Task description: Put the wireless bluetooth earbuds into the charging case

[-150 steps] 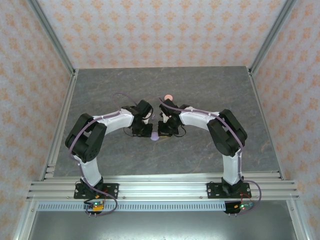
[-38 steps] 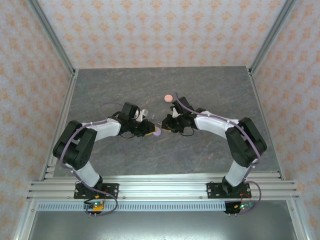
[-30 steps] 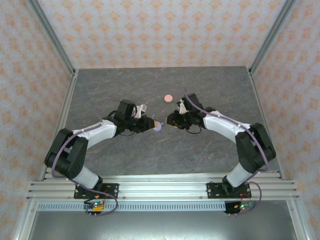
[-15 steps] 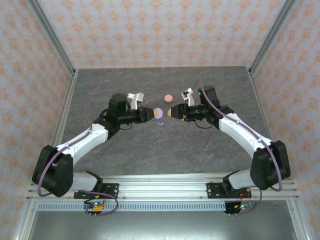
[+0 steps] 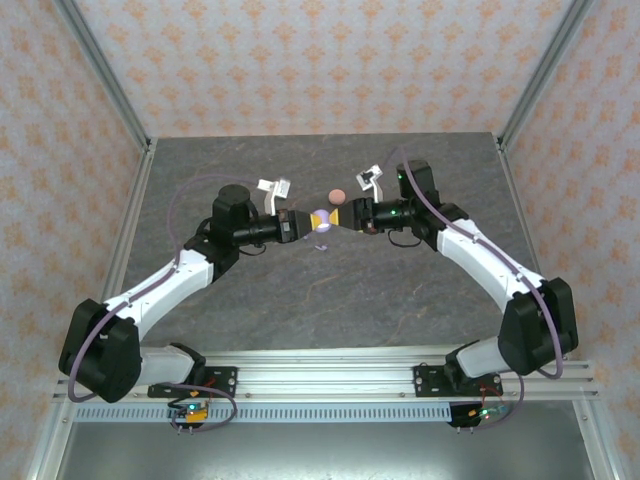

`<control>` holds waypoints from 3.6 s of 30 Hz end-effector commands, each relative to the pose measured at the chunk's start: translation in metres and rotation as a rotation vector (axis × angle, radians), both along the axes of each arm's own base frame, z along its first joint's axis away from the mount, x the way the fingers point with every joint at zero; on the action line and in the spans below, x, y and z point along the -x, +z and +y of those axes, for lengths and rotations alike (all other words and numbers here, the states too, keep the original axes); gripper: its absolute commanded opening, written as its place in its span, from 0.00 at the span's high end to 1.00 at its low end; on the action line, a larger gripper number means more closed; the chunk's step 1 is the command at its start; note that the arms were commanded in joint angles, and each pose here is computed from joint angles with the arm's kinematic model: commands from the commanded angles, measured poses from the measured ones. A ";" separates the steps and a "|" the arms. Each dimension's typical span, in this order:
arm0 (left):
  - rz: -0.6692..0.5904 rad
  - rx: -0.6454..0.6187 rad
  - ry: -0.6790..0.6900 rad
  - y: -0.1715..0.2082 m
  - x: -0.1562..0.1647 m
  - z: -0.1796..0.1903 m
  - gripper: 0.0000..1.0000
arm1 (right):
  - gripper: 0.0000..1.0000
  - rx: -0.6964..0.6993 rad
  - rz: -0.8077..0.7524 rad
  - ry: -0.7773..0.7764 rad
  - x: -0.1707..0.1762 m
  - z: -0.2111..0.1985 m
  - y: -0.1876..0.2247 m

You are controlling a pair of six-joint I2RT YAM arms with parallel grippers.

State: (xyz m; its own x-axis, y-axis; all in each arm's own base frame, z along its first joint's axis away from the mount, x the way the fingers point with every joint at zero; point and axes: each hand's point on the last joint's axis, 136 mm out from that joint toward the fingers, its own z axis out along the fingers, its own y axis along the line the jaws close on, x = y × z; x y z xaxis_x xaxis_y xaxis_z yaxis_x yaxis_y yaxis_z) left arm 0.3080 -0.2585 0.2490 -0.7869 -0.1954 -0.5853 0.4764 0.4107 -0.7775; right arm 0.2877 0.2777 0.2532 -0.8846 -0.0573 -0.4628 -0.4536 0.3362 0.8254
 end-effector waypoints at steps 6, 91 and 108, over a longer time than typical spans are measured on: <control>-0.104 0.041 -0.058 0.035 0.007 -0.010 0.76 | 0.49 -0.044 -0.070 0.051 -0.003 0.011 0.019; -0.440 -0.133 -0.015 0.022 0.018 -0.003 0.87 | 0.41 0.254 -0.137 -0.163 0.016 -0.030 0.020; -0.584 -0.186 -0.112 0.023 0.032 -0.015 0.87 | 0.41 0.209 -0.175 -0.031 0.035 -0.007 0.031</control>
State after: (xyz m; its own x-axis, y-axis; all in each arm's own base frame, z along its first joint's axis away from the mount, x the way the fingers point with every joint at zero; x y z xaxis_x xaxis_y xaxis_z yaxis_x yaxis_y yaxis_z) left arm 0.2796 -0.2705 0.2592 -0.4110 0.0185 -0.9114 0.8116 0.4626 -0.3566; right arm 0.2521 0.2689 0.2733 -0.8168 -0.1322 -0.5616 -0.5403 0.5166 0.6642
